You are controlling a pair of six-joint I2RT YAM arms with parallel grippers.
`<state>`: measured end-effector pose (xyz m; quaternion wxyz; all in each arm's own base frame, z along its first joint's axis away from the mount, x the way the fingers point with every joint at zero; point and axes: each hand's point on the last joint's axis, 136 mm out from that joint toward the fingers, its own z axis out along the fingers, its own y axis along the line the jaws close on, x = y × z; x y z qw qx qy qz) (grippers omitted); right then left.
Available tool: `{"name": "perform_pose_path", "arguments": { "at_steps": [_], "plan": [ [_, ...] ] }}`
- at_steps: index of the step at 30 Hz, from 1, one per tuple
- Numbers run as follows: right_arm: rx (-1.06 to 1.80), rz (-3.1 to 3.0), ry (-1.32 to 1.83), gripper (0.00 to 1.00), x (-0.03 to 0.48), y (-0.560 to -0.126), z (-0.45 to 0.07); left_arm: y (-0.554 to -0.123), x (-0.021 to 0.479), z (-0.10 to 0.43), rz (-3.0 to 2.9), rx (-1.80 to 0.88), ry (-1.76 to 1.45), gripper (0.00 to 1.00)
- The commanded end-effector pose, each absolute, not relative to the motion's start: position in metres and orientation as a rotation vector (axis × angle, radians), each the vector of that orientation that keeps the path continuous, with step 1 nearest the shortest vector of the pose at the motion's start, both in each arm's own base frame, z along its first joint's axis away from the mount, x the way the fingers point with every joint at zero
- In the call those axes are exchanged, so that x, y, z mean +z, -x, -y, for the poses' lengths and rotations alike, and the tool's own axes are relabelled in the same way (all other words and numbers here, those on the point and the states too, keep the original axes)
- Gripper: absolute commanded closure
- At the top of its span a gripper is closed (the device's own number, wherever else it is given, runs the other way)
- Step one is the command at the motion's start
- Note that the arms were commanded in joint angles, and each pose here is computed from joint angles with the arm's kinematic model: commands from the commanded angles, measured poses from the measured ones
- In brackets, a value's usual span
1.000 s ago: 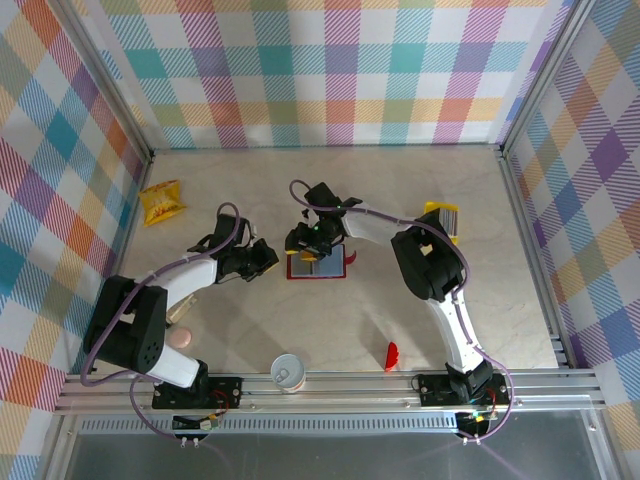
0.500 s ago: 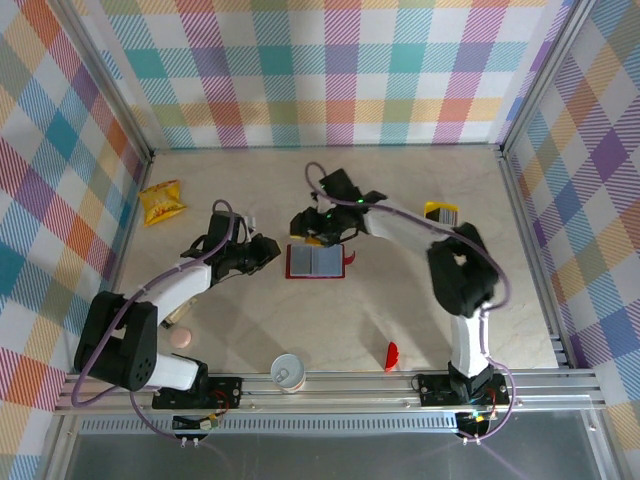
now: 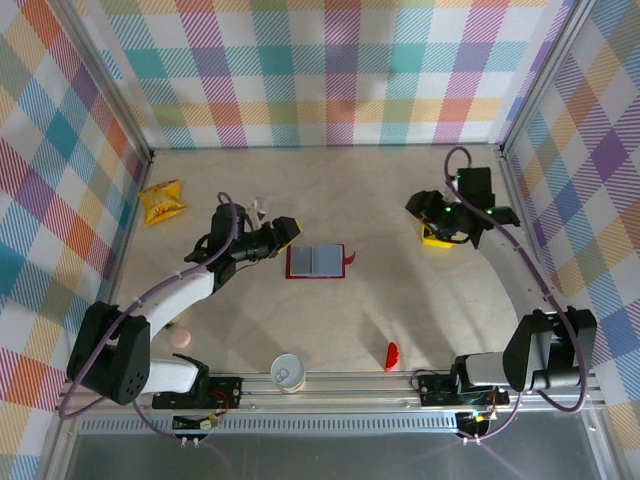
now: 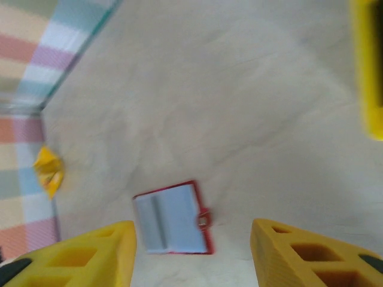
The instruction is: Put the credit cards into the card holder
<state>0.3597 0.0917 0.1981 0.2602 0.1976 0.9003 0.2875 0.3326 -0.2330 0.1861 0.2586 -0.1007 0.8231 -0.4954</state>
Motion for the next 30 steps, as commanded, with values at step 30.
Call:
{"name": "perform_pose_path", "arguments": {
  "at_steps": [30],
  "plan": [
    [-0.121, -2.893, -0.063, 0.38, 0.084, -0.436, 0.002, -0.343, 0.196, 0.292, -2.256, -1.491, 0.136, 0.00]
  ]
}}
